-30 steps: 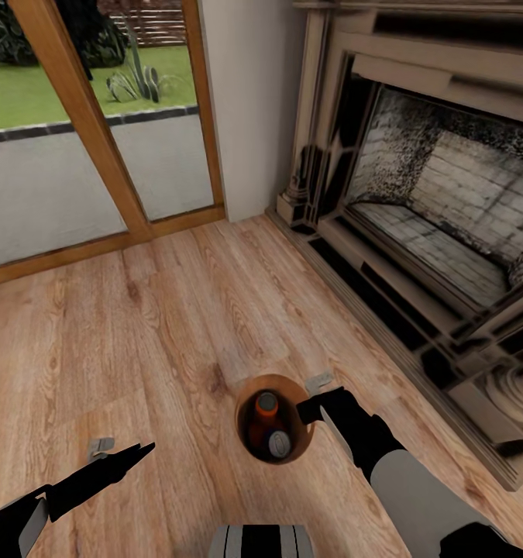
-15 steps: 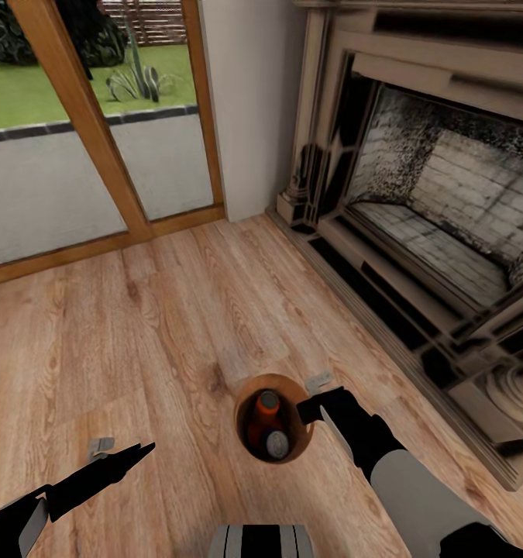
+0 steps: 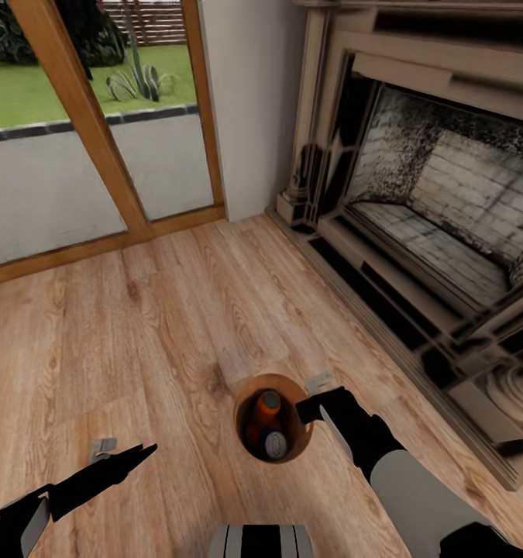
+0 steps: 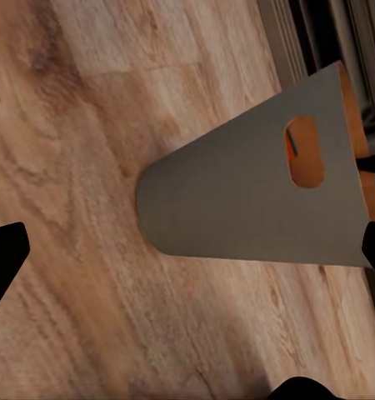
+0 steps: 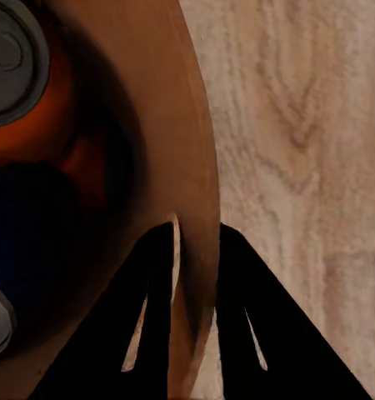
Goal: Put the three can of soda from the living room inside the tash can in the kitchen.
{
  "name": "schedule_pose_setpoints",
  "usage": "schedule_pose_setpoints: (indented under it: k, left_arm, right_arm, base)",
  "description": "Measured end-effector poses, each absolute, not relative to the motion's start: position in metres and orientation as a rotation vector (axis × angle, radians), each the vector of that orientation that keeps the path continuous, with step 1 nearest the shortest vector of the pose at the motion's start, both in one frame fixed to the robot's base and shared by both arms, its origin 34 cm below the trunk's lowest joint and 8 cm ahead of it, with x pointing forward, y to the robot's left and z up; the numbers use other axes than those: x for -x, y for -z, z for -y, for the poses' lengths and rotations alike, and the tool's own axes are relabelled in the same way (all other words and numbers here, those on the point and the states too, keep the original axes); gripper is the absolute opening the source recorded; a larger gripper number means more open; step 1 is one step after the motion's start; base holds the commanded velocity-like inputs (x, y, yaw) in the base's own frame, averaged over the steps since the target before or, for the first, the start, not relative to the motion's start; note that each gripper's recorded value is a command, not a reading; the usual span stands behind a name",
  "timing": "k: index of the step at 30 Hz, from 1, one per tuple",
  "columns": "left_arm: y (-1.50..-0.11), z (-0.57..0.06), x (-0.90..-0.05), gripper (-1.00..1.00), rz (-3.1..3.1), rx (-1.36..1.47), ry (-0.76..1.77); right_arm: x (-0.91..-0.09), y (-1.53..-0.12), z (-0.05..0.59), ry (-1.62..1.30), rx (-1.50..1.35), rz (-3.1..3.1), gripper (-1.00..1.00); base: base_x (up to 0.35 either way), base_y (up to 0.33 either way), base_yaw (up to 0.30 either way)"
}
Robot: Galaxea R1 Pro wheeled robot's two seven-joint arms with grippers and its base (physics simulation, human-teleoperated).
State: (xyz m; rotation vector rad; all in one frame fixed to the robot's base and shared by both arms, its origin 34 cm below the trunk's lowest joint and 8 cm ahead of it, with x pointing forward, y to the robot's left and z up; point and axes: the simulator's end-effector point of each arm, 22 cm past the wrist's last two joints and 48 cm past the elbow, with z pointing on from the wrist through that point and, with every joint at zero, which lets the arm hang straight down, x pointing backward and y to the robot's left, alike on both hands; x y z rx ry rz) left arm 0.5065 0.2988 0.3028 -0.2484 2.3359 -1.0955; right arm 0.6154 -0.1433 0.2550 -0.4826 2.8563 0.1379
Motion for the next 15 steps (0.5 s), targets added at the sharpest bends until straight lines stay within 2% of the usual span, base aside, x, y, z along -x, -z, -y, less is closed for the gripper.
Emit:
schedule_pose_setpoints:
  k: [15]
  left_arm:
    - [-0.3008, -0.2974, -0.5048, 1.00, -2.330, 0.240, 1.098]
  right_arm:
    - [-0.6145, -0.2548, 0.1413, -0.151, 0.483, -2.848, -1.00]
  base:
    - [0.000, 0.000, 0.000]
